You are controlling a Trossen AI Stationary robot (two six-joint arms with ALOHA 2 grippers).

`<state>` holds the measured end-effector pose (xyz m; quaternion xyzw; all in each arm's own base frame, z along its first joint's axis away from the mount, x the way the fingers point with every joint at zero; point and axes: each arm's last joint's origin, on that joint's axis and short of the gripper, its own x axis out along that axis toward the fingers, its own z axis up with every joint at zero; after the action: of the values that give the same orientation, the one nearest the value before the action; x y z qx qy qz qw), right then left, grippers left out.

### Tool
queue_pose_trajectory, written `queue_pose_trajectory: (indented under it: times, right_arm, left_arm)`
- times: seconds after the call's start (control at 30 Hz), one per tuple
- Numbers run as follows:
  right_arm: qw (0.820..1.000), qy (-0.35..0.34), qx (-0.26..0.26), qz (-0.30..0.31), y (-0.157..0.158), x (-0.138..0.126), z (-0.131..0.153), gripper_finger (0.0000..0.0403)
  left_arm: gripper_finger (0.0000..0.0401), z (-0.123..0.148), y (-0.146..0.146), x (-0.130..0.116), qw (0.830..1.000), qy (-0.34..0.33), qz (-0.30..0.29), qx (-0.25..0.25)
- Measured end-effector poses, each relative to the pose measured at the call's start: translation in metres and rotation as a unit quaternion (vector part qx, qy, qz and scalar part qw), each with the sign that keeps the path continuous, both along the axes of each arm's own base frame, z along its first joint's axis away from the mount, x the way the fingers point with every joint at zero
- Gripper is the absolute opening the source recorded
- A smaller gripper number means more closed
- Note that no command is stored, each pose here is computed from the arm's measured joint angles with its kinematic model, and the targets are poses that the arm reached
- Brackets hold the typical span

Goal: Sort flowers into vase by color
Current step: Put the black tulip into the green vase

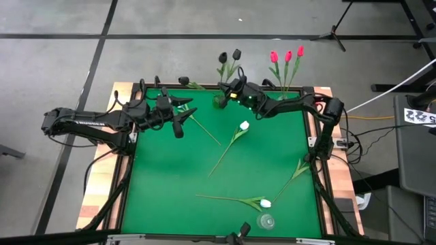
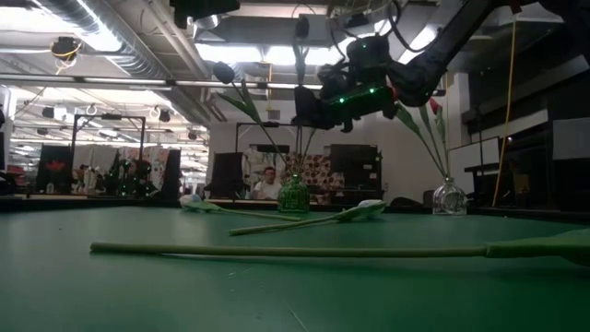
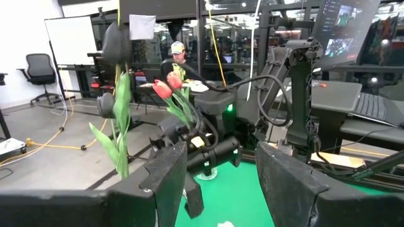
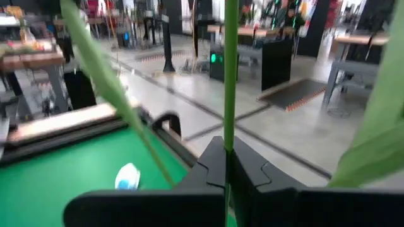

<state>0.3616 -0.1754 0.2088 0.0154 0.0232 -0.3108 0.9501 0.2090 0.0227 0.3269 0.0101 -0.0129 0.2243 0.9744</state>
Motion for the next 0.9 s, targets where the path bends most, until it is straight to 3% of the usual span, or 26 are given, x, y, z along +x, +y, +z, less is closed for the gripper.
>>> queue_pose_trajectory:
  times: [0.9]
  right_arm:
    - [1.000,0.002,-0.002,-0.003,-0.0035,-0.0017,0.0000,0.0000]
  left_arm:
    - [0.0186,0.0000,0.0000,0.0000,1.000,0.000,0.000,0.000]
